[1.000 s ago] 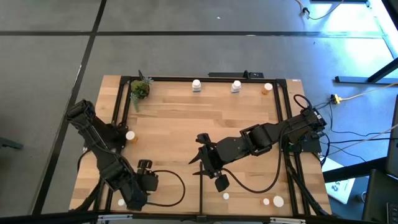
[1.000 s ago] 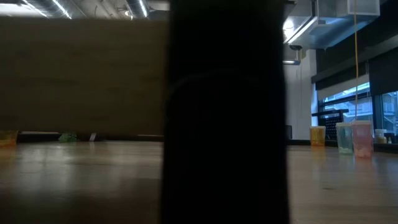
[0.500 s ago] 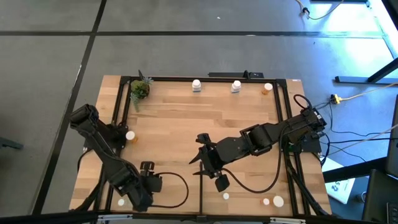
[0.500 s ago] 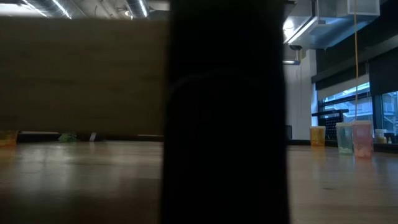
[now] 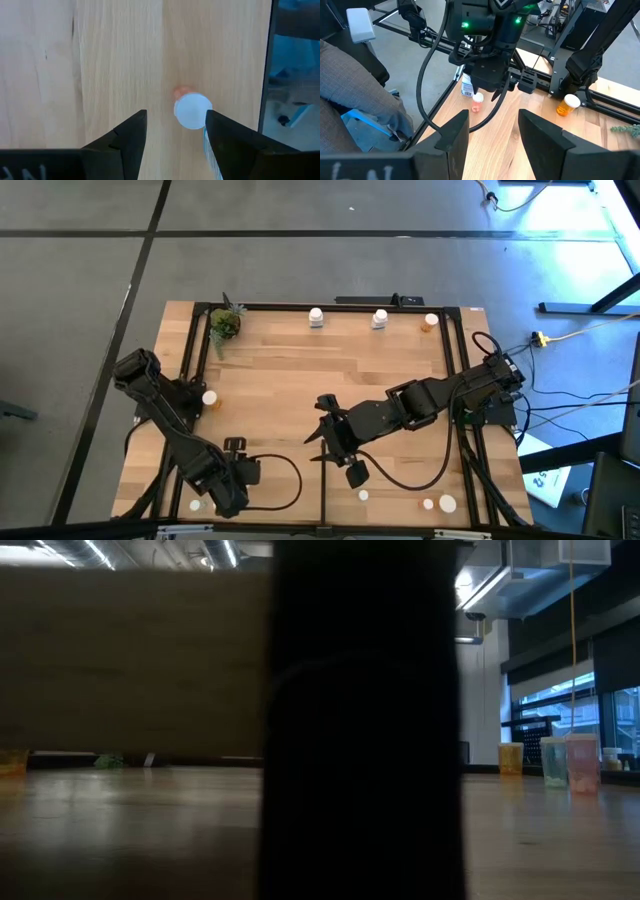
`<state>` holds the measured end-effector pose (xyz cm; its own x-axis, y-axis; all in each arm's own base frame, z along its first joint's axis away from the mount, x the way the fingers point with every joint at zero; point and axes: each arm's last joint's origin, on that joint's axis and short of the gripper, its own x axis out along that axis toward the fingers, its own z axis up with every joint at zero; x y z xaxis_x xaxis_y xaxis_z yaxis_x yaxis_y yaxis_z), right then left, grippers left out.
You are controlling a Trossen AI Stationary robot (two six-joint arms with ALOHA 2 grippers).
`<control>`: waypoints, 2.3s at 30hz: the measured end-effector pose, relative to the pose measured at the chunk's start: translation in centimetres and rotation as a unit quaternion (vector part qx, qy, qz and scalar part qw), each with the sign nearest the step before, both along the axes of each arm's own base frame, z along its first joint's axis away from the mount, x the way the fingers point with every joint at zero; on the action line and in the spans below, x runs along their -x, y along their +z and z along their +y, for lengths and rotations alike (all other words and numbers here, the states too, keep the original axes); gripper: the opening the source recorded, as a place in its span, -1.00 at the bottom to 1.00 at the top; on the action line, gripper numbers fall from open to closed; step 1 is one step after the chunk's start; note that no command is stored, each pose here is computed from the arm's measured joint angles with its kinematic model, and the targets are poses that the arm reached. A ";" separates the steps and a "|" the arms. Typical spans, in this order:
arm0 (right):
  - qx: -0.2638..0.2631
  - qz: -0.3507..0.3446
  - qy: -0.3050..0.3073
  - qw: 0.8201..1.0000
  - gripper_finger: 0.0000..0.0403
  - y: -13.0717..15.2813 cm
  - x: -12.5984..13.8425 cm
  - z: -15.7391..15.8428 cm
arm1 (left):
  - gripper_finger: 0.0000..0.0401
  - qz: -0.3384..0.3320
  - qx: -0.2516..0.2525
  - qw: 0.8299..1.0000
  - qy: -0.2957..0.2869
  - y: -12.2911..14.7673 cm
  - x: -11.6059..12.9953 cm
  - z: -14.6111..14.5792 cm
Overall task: Pick and place medicine bottles onto shelf by color
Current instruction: Put the top left pink pill bottle on the shelf
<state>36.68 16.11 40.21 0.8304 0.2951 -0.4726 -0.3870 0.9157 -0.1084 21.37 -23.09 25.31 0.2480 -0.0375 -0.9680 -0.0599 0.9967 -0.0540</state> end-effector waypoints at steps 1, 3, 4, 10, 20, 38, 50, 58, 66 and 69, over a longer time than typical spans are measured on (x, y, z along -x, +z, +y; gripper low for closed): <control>0.000 0.000 0.000 1.000 -0.14 0.0 0.0 0.0 | -0.02 0.000 0.000 1.000 0.000 0.0 0.0 0.0; 0.000 0.000 0.000 1.000 -0.14 0.0 0.0 0.0 | -0.02 0.000 0.000 1.000 0.001 0.0 0.0 0.0; 0.000 0.000 0.000 1.000 -0.14 0.0 0.0 0.0 | -0.02 0.000 0.002 1.000 0.001 0.0 0.0 0.0; 0.000 0.000 0.000 1.000 -0.14 0.0 0.0 0.0 | -0.02 0.010 0.013 1.000 -0.002 0.0 0.0 -0.1; 0.000 0.000 0.000 1.000 -0.14 0.0 0.0 0.0 | -0.02 0.013 0.012 1.000 -0.005 -0.2 0.0 -0.2; 0.002 0.003 0.000 1.000 -0.14 -0.1 0.0 0.0 | -0.02 0.015 0.004 1.000 -0.020 -0.9 -0.2 -0.7; 0.002 0.004 0.000 1.000 -0.14 -0.1 0.0 0.0 | -0.02 0.008 0.001 1.000 -0.019 -0.9 -0.2 -0.6; 0.002 0.004 0.000 1.000 -0.14 -0.1 0.0 0.0 | -0.02 0.008 0.002 1.000 -0.019 -0.9 -0.3 -0.6; 0.003 0.005 0.000 1.000 -0.14 -0.1 0.0 0.0 | -0.02 0.017 -0.008 1.000 -0.019 -1.8 -0.6 -1.0; 0.003 0.005 0.000 1.000 -0.14 -0.1 0.0 0.0 | -0.02 0.023 -0.017 0.999 -0.027 -2.3 -0.7 -1.2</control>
